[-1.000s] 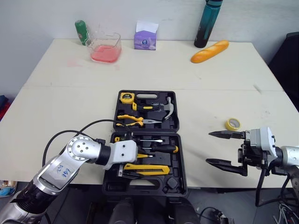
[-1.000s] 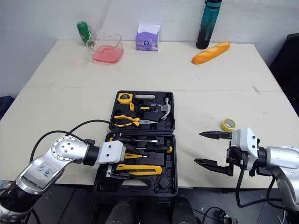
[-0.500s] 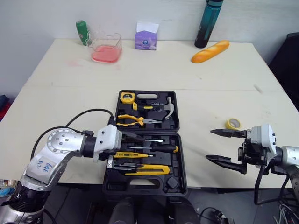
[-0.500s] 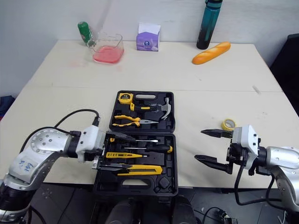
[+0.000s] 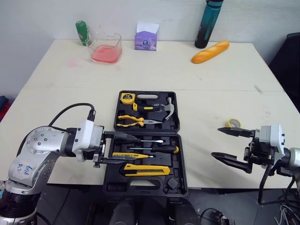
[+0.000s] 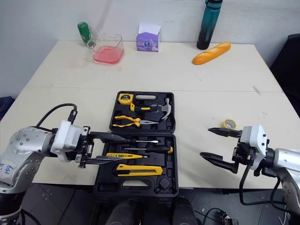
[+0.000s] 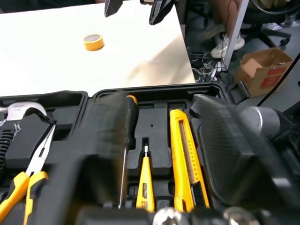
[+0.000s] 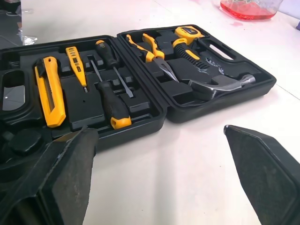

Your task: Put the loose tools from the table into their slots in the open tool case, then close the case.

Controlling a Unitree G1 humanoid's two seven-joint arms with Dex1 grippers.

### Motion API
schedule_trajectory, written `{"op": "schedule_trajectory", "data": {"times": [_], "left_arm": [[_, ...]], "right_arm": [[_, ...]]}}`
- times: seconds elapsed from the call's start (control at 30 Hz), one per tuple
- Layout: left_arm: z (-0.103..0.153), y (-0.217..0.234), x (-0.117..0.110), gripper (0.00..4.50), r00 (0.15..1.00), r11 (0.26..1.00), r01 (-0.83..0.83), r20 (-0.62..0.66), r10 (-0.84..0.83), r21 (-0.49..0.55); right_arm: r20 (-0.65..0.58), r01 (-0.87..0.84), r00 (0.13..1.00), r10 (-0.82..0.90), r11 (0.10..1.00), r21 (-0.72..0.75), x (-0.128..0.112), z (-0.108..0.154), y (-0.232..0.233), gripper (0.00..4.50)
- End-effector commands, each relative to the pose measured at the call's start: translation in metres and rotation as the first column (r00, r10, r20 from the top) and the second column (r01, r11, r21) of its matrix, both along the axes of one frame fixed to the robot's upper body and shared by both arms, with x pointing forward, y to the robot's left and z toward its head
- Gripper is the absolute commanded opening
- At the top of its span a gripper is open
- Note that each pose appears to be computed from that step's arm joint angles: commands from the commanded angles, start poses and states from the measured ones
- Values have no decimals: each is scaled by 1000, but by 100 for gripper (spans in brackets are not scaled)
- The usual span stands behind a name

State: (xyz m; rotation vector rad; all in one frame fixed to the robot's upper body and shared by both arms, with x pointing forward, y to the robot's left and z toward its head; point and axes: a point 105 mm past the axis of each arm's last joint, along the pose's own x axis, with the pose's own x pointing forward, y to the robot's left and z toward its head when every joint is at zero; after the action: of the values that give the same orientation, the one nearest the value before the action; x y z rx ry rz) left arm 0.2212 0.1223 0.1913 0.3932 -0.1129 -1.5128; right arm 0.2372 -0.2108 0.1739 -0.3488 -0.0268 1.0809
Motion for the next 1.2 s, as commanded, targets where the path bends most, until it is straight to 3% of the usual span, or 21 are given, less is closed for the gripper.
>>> {"op": "schedule_trajectory", "data": {"times": [0.03,0.07,0.33,0.47,0.87,1.2], "left_arm": [[-2,-12,-7,32,999,999,32,-2,-32,-20],[-7,-14,-8,7,999,999,39,-14,-39,-12],[-25,-27,-16,7,992,992,121,-42,-119,32],[-51,-26,-13,7,993,981,118,-42,-113,151],[-70,-30,-2,7,995,980,87,-69,-76,177],[-88,-27,6,7,997,970,41,-77,-23,241]], "right_arm": [[41,-34,999,34,999,-7,-1,7,5,450],[41,-41,998,41,999,-10,-1,7,6,450],[26,-41,999,40,999,13,-2,7,6,450],[37,-69,997,69,998,13,-4,5,14,450],[111,-275,954,279,960,-52,-19,-2,35,450],[99,-249,962,255,966,-66,-11,-3,30,450]]}}
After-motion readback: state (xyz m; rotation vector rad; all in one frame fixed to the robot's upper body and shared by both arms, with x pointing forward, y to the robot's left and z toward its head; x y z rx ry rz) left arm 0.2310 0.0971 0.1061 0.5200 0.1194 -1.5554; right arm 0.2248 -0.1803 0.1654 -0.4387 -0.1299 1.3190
